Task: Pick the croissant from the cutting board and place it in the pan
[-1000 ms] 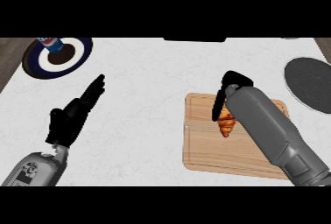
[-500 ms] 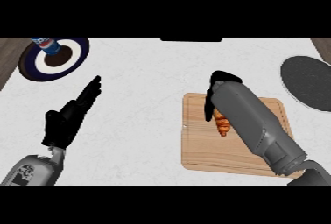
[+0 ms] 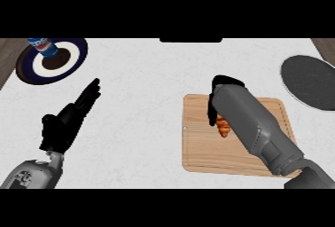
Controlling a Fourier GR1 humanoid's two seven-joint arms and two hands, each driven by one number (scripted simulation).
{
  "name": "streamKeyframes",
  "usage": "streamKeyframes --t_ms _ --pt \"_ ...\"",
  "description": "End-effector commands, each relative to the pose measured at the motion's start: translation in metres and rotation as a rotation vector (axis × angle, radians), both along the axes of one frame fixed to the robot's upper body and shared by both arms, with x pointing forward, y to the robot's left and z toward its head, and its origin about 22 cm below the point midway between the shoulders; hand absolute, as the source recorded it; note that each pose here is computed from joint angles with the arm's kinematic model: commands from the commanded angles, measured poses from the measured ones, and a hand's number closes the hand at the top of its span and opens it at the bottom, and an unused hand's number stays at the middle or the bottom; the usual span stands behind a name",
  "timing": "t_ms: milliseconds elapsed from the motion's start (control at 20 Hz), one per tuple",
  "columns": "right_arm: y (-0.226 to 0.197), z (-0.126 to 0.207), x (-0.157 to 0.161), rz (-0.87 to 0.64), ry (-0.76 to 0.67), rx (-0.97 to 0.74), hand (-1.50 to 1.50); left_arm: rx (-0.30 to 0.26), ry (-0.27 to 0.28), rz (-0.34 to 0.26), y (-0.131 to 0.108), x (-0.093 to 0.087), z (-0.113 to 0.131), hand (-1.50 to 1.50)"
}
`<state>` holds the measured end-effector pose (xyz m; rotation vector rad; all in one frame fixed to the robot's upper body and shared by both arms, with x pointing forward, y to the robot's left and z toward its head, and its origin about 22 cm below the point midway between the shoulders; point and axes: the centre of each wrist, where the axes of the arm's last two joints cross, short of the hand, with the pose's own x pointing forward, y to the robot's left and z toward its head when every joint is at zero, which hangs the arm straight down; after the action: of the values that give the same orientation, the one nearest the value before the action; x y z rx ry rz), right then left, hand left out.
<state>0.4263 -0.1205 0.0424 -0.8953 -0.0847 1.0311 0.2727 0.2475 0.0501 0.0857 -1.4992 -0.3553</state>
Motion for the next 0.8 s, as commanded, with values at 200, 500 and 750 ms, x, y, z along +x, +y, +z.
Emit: streamKeyframes --t_ms 200,500,750 --pt "0.007 -0.027 -0.014 -0.078 0.079 -0.141 -1.5 -0.002 -0.006 0.013 0.004 -0.004 -0.003 0.0" --pt "0.004 -0.036 -0.013 -0.01 0.142 -0.07 1.5 -0.007 -0.011 -0.004 -0.009 0.004 0.005 0.0" --pt "-0.003 -0.029 -0.011 0.004 0.166 -0.039 1.5 0.002 0.006 0.008 0.005 0.001 0.0 0.0"
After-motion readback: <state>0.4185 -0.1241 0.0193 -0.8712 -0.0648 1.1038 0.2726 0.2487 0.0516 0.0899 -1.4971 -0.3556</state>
